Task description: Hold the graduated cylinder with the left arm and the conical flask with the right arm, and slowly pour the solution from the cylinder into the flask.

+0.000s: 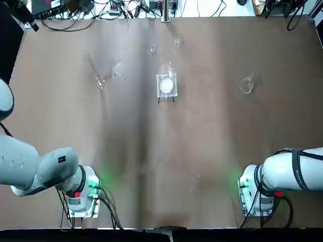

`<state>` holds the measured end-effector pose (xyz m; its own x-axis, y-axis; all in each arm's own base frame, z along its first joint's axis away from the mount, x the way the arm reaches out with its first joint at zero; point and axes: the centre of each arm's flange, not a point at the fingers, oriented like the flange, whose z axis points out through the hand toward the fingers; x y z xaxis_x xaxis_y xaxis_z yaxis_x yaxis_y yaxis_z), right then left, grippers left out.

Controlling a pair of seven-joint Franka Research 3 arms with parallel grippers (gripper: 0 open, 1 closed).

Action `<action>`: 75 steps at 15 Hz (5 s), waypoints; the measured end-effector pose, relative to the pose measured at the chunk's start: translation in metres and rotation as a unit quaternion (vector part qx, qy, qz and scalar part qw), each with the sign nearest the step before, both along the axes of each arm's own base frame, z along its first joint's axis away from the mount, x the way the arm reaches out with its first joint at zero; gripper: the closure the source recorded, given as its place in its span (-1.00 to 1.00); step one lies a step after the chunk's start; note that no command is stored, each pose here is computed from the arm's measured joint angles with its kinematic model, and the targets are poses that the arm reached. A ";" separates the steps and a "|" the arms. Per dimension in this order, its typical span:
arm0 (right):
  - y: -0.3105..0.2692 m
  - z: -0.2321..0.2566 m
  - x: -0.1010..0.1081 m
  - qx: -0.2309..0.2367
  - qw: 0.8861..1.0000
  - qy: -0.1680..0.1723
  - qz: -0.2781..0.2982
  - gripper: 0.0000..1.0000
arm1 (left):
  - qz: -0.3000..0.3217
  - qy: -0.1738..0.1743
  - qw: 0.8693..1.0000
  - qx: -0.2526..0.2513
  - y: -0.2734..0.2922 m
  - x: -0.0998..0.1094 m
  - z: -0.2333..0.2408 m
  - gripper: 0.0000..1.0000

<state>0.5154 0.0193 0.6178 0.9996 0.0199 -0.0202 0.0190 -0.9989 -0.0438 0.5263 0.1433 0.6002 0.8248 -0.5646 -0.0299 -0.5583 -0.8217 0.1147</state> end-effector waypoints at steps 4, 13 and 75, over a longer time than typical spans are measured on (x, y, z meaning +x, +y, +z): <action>-0.002 -0.023 0.012 -0.001 0.999 0.020 0.028 -1.00 | -0.057 -0.012 0.993 -0.100 0.060 0.009 -0.051 -0.99; -0.085 -0.054 0.015 0.084 0.946 0.017 0.314 -0.84 | -0.251 -0.185 0.887 -0.341 0.138 0.042 -0.235 -0.99; -0.222 -0.470 -0.012 0.470 0.514 -0.462 0.549 -0.09 | -0.362 -0.301 0.631 -0.616 -0.026 0.031 -0.440 0.31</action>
